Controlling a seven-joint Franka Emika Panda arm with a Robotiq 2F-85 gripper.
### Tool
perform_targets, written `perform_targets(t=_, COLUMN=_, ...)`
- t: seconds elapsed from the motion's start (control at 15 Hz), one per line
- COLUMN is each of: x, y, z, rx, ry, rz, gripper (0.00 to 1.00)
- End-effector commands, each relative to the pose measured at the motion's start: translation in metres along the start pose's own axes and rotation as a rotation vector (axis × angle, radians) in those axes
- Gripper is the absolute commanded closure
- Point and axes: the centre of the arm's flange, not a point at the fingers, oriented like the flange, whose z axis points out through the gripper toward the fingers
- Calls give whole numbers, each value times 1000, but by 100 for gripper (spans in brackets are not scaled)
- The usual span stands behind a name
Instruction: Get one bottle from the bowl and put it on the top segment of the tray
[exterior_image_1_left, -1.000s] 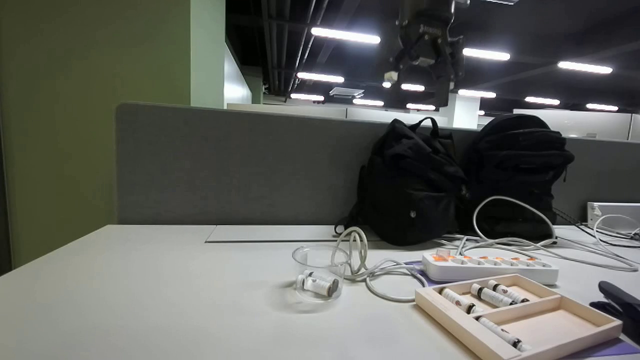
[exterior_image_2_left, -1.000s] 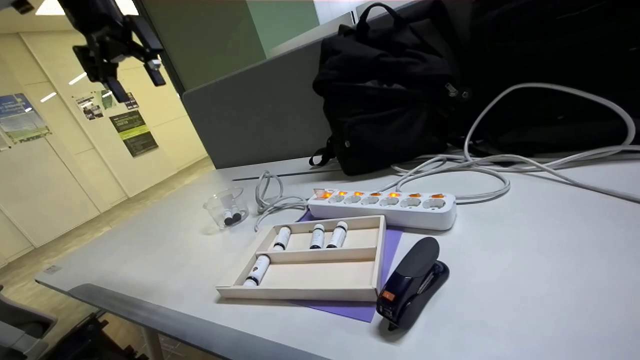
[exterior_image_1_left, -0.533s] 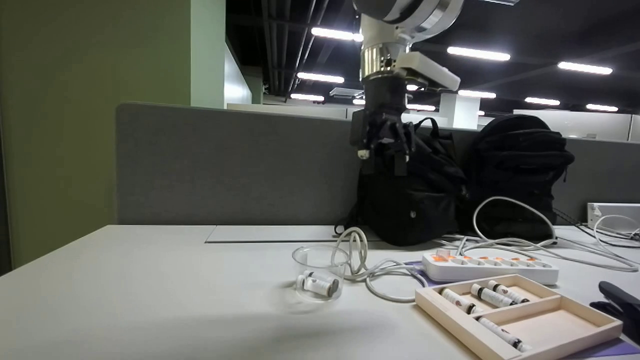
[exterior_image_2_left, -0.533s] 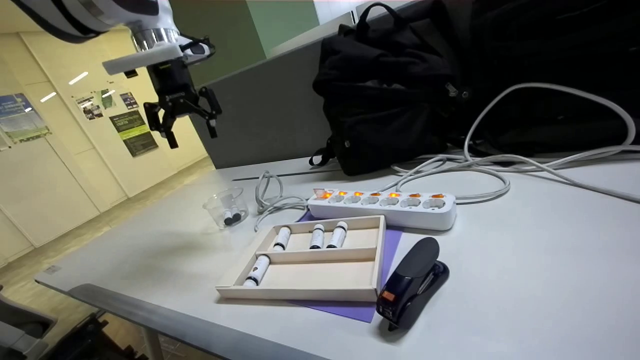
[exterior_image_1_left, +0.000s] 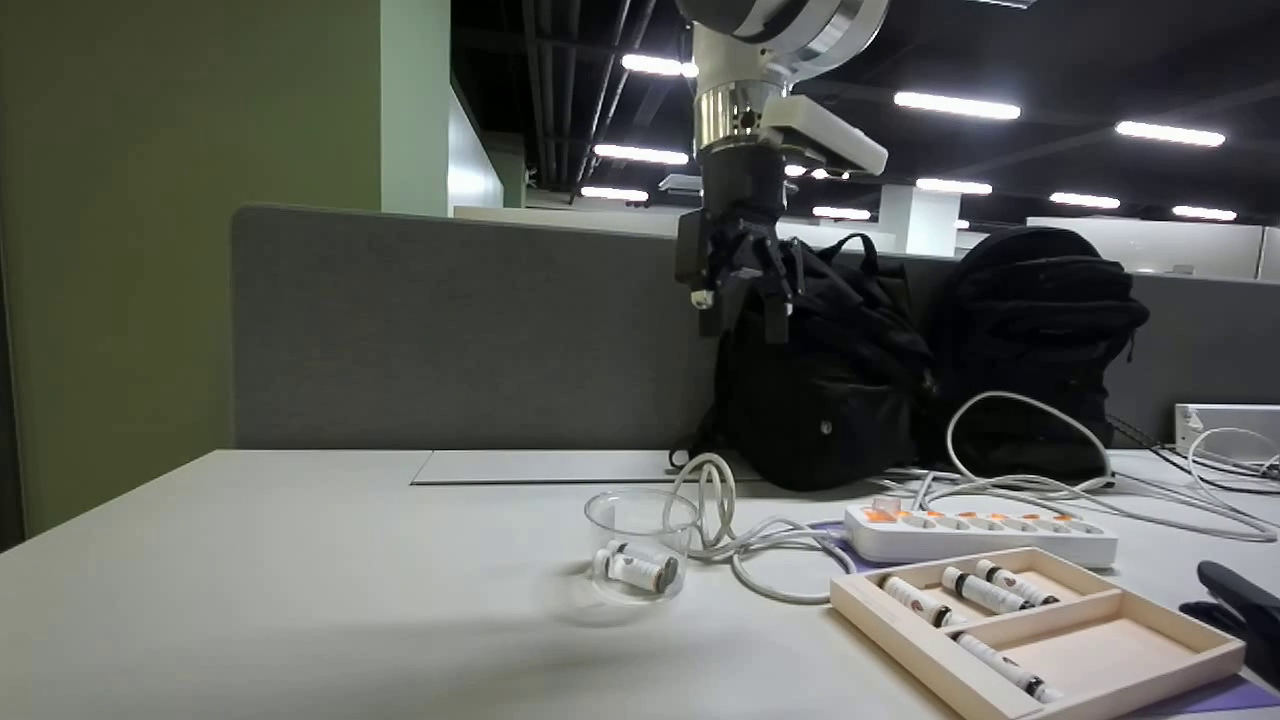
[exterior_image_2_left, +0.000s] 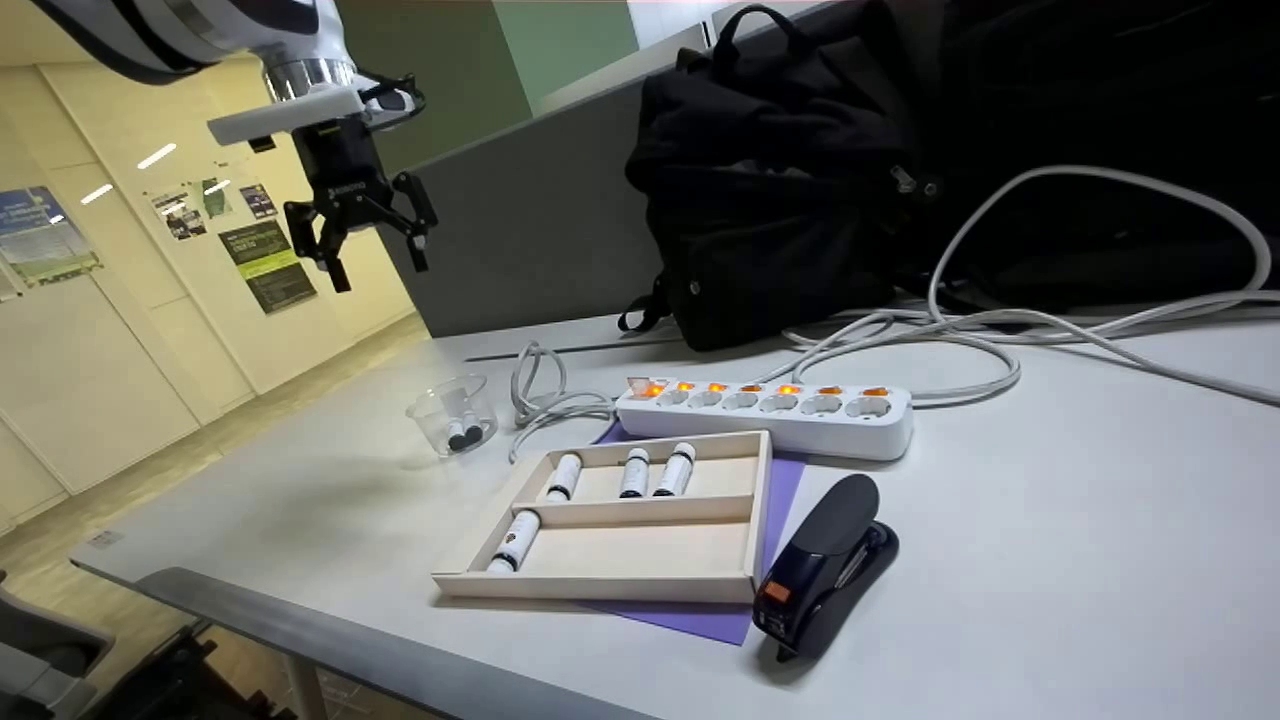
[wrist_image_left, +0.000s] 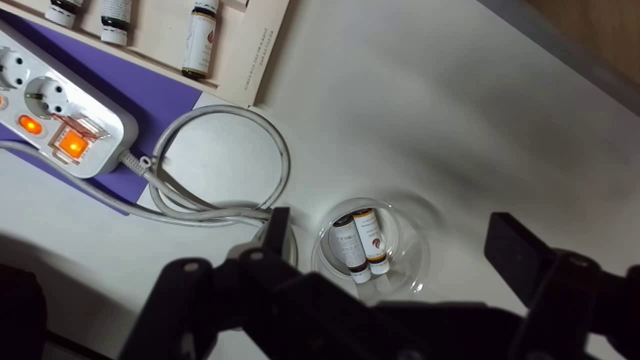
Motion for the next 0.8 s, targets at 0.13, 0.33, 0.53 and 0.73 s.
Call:
perform_targets(t=0.13, x=37, y=25, z=48, rx=-24, ry=42, rz=-19, gripper=28)
perform_targets(t=0.33, x=61, y=33, z=87, rx=-28, ry=74, rz=-46, gripper=49)
perform_targets(t=0.53, x=80, y=30, z=118, rx=-1, ry=92, rz=-68, gripper=69)
perform_targets(t=0.73, x=98, y=21, z=140, rx=30, ry=102, rz=-92, gripper=91)
